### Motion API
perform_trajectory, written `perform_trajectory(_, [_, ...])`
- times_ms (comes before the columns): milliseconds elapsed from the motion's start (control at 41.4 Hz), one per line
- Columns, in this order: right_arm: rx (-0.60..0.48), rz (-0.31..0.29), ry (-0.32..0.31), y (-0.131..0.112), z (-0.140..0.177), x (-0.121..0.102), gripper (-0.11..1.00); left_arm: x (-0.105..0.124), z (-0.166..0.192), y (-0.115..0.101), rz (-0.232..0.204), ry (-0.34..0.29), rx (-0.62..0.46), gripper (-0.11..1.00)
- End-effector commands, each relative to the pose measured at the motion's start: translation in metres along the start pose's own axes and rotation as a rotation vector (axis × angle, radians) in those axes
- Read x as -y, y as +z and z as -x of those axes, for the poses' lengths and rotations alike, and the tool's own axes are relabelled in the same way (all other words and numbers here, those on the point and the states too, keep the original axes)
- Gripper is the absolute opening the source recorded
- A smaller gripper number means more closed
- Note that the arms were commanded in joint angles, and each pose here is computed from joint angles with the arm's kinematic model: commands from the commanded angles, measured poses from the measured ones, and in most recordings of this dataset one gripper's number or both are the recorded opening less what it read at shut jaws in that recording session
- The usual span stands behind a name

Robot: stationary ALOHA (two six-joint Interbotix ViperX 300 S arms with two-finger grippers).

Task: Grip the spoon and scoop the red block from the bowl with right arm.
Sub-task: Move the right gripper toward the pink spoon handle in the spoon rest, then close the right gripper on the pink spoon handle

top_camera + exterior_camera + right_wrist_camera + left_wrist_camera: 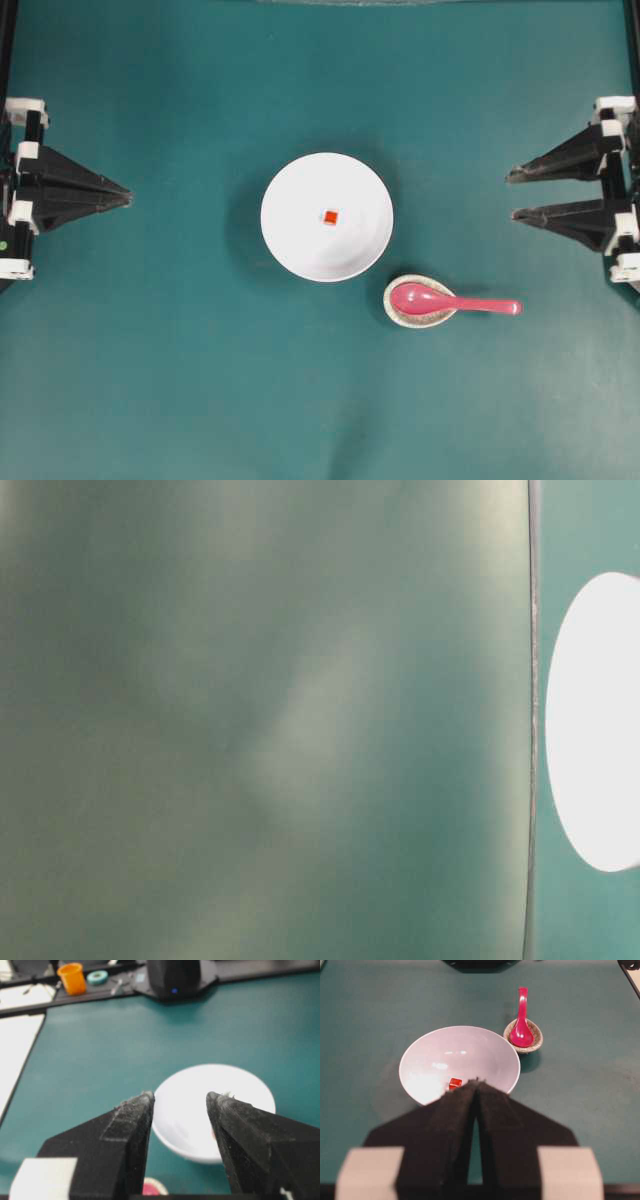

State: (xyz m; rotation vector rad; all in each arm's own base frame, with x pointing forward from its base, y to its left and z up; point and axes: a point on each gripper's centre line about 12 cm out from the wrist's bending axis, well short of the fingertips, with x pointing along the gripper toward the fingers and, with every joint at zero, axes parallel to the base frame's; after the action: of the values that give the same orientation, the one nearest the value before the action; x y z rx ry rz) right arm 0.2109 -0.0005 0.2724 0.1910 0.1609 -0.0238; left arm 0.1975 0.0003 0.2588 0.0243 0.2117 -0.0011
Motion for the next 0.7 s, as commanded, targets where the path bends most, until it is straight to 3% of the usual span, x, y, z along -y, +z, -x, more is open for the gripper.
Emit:
perform_trajectory(0, [-0.016,-0.026,0.0,-0.001,-0.006,-0.001,0.53,0.0,-0.001,0.009,-0.005,0.0,0.02,0.01])
perform_trajectory(217, [-0.048,-0.038,0.038,-0.019,-0.021,-0.011,0.53,0.0,-0.001,0.009,-0.005,0.0,0.02,0.01])
perform_trajectory(362, [-0.017,-0.084,0.066,-0.036,-0.032,-0.022,0.53,0.0,-0.001,0.008,-0.006,-0.001,0.018,0.01])
perform_trajectory(531, [0.038,-0.151,0.049,-0.056,-0.038,-0.027,0.53,0.0,-0.001,0.008,-0.005,0.0,0.018,0.01])
perform_trajectory(676, [0.032,-0.164,0.031,-0.075,-0.04,-0.03,0.53,0.0,-0.001,0.008,-0.005,-0.001,0.017,0.01])
